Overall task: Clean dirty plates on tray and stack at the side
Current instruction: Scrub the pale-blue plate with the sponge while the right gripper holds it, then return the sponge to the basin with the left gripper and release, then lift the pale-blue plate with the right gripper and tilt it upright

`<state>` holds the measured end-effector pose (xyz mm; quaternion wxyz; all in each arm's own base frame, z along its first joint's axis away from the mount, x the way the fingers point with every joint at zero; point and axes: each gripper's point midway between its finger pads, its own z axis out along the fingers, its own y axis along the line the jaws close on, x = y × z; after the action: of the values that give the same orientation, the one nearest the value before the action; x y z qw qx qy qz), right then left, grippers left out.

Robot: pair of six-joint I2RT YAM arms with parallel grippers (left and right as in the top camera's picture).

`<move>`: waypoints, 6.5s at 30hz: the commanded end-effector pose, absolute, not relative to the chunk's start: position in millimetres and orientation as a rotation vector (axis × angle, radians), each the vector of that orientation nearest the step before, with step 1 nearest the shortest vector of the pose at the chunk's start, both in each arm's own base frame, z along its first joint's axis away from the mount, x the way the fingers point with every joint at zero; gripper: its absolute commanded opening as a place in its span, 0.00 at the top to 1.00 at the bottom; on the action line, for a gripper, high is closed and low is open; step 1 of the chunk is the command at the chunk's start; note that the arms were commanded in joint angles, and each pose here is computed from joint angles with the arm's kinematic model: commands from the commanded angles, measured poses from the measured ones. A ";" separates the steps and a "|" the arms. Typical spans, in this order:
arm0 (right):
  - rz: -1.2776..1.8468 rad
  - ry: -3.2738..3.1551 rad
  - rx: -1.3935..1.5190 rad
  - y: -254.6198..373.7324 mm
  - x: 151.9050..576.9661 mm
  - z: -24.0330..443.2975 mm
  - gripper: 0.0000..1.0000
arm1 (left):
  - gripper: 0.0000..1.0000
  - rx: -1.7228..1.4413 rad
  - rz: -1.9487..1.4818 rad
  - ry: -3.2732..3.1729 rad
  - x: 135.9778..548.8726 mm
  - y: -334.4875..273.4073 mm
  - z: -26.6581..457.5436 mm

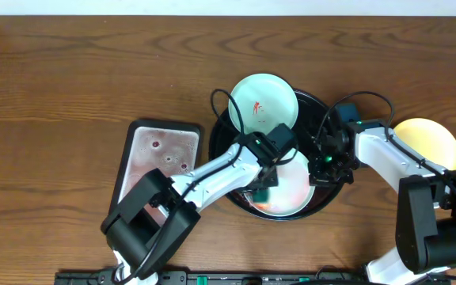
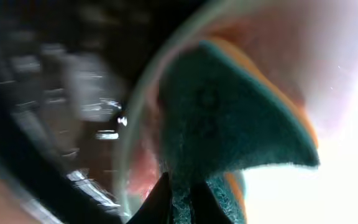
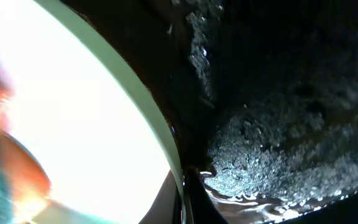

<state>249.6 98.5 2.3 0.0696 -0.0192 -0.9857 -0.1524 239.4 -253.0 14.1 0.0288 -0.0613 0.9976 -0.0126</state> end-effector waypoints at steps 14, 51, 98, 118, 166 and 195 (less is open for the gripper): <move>-0.326 -2.995 -0.068 83.1 251.9 -4.3 0.99 | 0.93 -0.064 -0.563 3.095 244.6 -318.3 3.7; -0.324 -2.986 -0.058 82.7 249.2 -4.0 0.99 | 0.92 0.128 0.469 2.703 298.3 -202.3 32.0; 0.058 -3.582 0.177 83.7 284.5 121.7 0.99 | 0.34 -0.564 -0.459 2.922 254.8 -42.3 72.5; 0.990 -3.774 0.555 89.2 272.2 197.9 0.99 | 0.17 -0.565 -0.454 2.922 254.8 -41.7 72.3; 1.523 -3.590 1.274 135.0 248.3 238.1 0.99 | 0.16 -0.565 -0.454 2.922 254.8 -41.7 72.3; 1.489 -3.580 1.431 154.8 254.9 244.6 0.99 | 0.16 -0.565 -0.454 2.922 254.7 -41.7 72.3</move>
<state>255.8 150.6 240.8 -0.4695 0.3006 -0.7640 0.3248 251.8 -41.7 67.3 0.0560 -0.1928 0.9688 -0.1451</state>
